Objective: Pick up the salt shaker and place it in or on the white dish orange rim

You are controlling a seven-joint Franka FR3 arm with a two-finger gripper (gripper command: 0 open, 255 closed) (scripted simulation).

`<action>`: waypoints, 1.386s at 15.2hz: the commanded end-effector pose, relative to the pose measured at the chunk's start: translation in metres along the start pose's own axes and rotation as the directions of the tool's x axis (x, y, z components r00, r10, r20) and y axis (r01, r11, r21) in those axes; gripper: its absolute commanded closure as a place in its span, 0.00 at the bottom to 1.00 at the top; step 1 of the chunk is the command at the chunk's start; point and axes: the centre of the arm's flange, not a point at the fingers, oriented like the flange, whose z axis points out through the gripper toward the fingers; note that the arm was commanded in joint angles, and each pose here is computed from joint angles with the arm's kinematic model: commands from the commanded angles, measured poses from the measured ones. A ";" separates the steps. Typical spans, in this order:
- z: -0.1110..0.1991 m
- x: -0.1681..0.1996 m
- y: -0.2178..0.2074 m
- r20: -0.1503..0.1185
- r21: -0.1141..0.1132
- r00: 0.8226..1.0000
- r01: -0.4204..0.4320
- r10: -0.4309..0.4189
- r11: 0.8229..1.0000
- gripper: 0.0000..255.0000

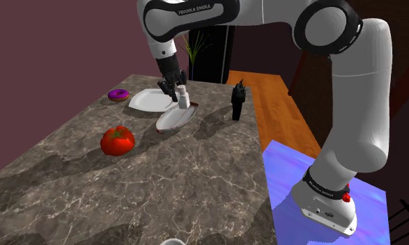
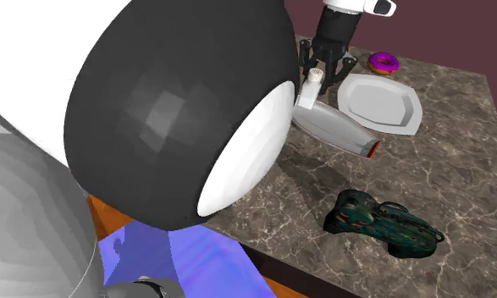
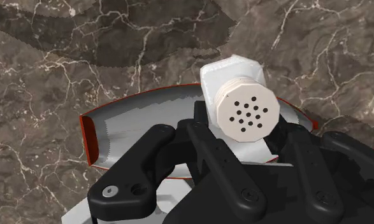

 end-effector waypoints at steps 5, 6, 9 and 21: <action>-0.011 0.066 0.036 0.000 0.000 1.000 0.000 0.000 1.000 1.00; -0.006 0.067 0.035 0.000 0.000 1.000 0.000 0.000 1.000 1.00; 0.009 0.071 0.034 0.000 0.000 1.000 0.000 0.000 1.000 1.00; 0.055 0.084 0.030 0.000 0.000 1.000 0.000 0.000 1.000 1.00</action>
